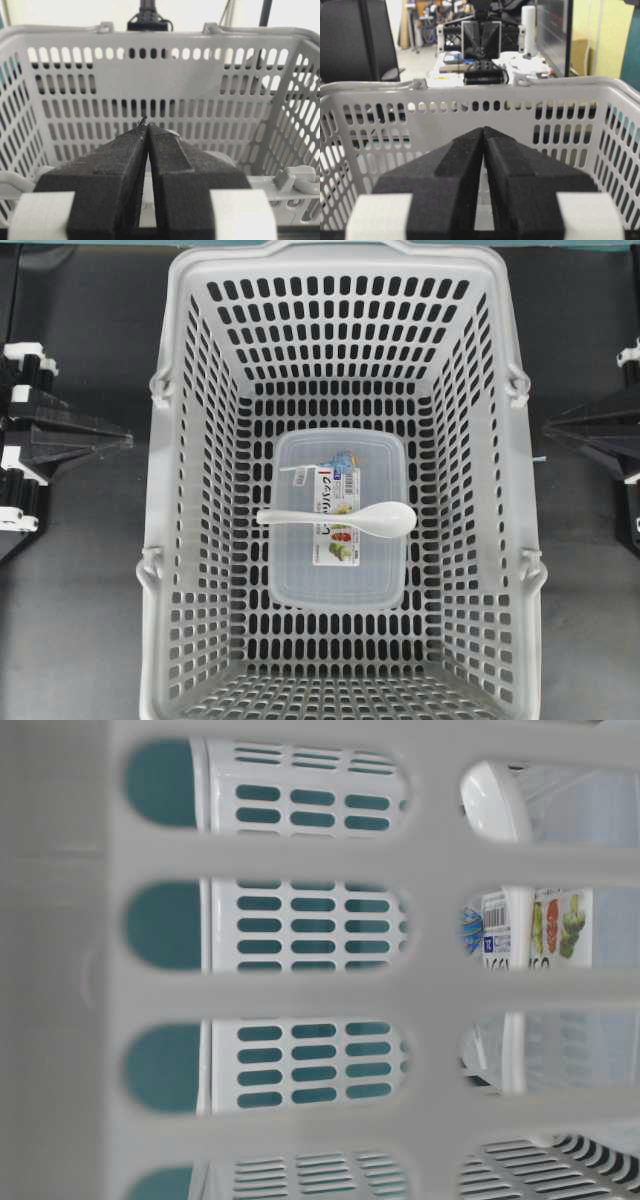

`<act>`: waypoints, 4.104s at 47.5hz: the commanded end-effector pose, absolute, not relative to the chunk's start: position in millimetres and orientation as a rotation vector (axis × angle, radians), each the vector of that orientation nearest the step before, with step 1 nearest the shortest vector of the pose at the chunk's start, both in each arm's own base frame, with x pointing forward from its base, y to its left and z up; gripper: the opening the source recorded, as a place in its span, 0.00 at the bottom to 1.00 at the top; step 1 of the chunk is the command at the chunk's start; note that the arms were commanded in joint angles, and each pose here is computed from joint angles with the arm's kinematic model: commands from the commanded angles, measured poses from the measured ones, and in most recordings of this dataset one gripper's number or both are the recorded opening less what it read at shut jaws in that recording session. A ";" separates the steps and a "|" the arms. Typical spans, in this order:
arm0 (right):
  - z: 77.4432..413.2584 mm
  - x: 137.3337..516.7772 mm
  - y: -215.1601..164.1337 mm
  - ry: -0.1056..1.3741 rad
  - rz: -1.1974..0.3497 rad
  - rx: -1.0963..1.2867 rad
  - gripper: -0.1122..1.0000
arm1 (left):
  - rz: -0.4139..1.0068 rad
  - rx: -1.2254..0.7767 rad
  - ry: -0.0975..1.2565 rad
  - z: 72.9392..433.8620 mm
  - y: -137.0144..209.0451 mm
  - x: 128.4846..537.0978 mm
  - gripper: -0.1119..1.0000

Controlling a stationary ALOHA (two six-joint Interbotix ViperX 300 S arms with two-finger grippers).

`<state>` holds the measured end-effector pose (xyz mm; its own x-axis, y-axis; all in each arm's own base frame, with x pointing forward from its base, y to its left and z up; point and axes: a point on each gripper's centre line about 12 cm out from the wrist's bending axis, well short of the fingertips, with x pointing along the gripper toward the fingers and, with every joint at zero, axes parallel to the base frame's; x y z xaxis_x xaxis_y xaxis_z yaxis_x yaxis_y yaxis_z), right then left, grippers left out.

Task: Pick up the chinese spoon from the shopping basket with the left arm.
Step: 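Move the left gripper over the basket toward the white spoon, then lower the left gripper and close it on the white spoon's handle, then lift the spoon upward out of the basket with the left gripper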

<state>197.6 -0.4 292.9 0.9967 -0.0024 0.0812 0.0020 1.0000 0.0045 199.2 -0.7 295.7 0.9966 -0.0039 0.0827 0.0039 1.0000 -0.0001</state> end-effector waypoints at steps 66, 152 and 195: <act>285.3 199.2 -9.9 0.009 -0.051 0.086 0.76 | -0.068 0.085 0.875 272.7 -29.4 399.9 0.34; 285.8 199.2 -9.9 0.004 -0.052 0.093 0.76 | -0.022 0.025 0.969 370.6 -32.9 438.6 0.22; 286.0 199.2 -9.9 0.002 -0.052 0.093 0.76 | 0.020 -0.041 0.988 373.8 -28.7 436.8 0.22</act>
<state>197.7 -9.5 280.7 0.9985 -0.0494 -0.0215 0.0512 0.9945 0.0915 443.6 -30.1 356.1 0.5129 -0.0008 -0.8585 -0.0338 0.9992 -0.0211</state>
